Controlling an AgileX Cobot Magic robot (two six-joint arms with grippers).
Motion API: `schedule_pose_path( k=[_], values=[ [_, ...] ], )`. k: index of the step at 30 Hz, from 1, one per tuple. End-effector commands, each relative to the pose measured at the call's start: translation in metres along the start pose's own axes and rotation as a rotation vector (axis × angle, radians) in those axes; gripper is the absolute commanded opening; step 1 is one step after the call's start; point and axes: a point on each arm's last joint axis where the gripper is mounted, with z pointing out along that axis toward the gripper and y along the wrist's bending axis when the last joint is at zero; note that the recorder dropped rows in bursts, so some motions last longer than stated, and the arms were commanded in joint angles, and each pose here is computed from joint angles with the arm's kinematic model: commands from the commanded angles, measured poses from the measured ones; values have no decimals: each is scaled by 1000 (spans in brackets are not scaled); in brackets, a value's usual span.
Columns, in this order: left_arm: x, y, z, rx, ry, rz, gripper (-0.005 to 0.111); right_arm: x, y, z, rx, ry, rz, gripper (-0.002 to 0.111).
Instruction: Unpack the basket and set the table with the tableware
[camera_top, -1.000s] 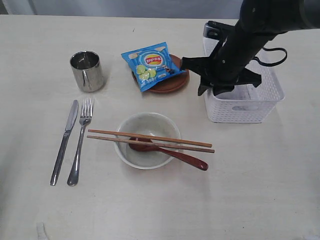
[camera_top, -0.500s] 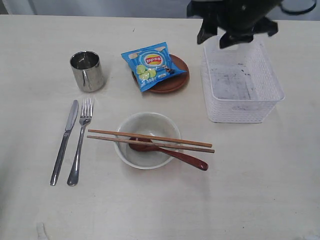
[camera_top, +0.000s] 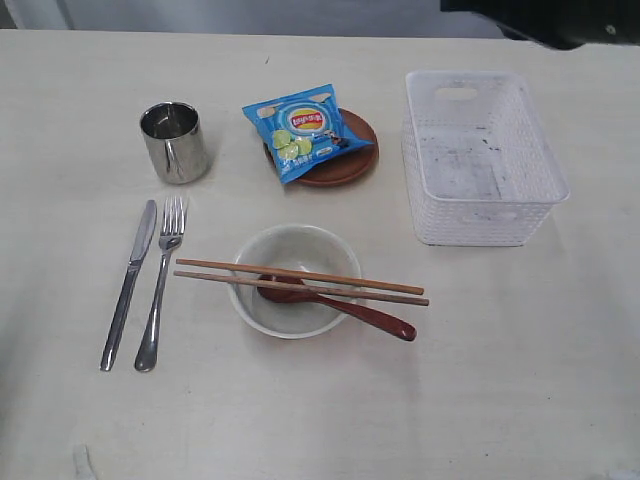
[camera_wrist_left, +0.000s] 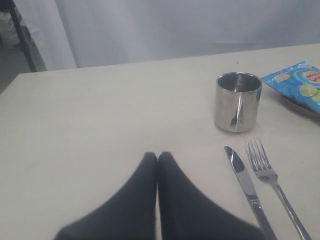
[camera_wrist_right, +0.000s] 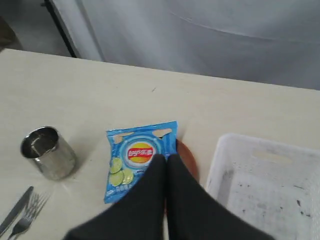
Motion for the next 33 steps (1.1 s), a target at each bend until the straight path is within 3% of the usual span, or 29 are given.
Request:
schedule_pose_path(
  k=[1, 10, 12, 16, 22, 33],
  values=[
    [1, 0, 0, 6, 0, -5, 0, 13, 10, -49, -55, -109, -18, 0],
    [1, 0, 0, 6, 0, -5, 0, 4, 13, -140, -112, -409, -27, 0],
    [1, 0, 0, 3, -1, 4, 0, 7, 8, -154, -81, -455, -20, 0],
    [1, 0, 0, 4, -1, 2, 0, 25, -13, -177, 98, -527, 91, 0],
    [1, 0, 0, 4, -1, 2, 0, 83, -32, -176, 349, -491, 37, 0],
    [1, 0, 0, 4, -1, 2, 0, 161, -39, -149, 343, -401, 8, 0]
  ],
)
